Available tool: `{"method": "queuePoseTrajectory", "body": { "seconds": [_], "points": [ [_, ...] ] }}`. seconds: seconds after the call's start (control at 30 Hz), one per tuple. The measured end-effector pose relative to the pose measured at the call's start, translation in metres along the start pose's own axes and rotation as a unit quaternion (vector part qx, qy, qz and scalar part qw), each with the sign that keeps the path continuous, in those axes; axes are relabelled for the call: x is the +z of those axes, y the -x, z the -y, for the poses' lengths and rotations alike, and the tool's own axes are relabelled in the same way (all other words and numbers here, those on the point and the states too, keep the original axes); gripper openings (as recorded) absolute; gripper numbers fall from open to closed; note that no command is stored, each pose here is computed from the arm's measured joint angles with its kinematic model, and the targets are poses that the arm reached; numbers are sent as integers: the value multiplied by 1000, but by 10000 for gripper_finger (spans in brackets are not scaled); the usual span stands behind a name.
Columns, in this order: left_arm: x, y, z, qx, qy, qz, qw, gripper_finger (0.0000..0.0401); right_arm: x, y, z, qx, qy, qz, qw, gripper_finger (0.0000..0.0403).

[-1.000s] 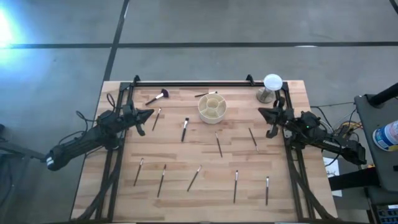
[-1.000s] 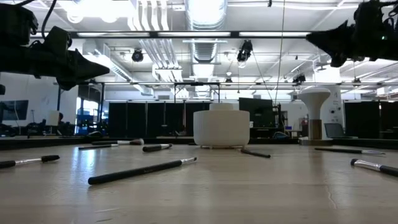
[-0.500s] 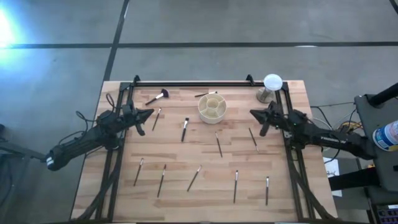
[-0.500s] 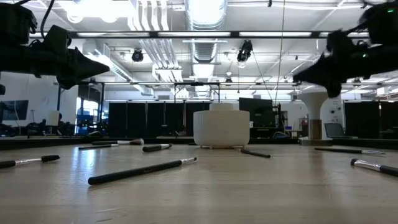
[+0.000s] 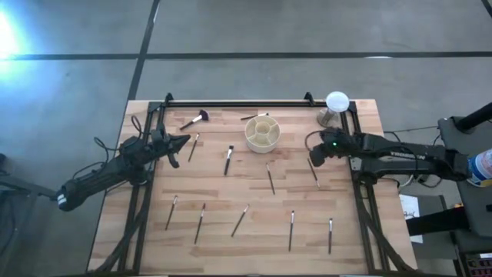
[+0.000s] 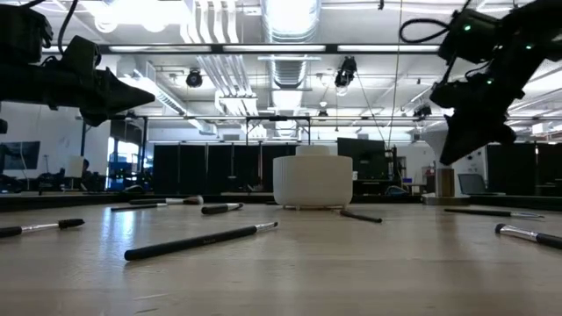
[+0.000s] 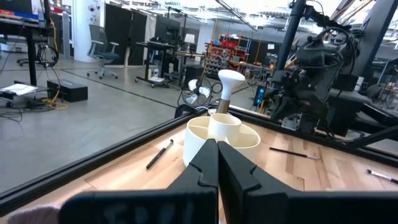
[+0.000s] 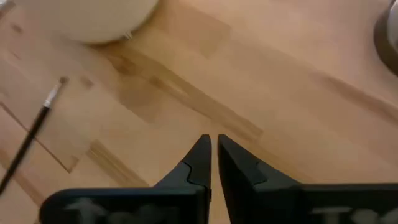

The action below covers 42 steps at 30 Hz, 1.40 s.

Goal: Put items in baskets/containers
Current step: Put the top black silver liner brush into the pen organizer

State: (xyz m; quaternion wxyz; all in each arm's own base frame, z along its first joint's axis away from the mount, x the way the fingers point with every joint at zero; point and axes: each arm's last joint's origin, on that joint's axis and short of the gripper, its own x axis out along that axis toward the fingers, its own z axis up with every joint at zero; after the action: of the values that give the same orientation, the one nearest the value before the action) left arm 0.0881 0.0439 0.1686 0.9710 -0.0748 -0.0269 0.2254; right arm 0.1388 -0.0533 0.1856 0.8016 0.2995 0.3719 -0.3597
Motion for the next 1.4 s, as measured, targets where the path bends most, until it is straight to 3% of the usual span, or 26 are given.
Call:
{"method": "queuePoseTrajectory", "body": {
  "seconds": [0.3,0.5,0.87,1.27,1.4],
  "points": [
    [-2,-1,0,-8,42,-16,999,0,2,-31,-14,-42,-30,-120,991,87],
    [-6,-4,0,-5,65,-37,997,0,-2,-47,-17,-53,-45,-167,983,104],
    [-8,-6,-1,1,64,-52,997,0,1,-62,-22,-44,-52,-155,986,78],
    [-9,-6,-1,-3,56,-54,997,0,-5,-76,-22,-70,-55,-180,980,57],
    [-9,-6,-1,-2,88,-54,995,0,-4,-71,-24,-58,-51,-171,982,44]
  ]
}}
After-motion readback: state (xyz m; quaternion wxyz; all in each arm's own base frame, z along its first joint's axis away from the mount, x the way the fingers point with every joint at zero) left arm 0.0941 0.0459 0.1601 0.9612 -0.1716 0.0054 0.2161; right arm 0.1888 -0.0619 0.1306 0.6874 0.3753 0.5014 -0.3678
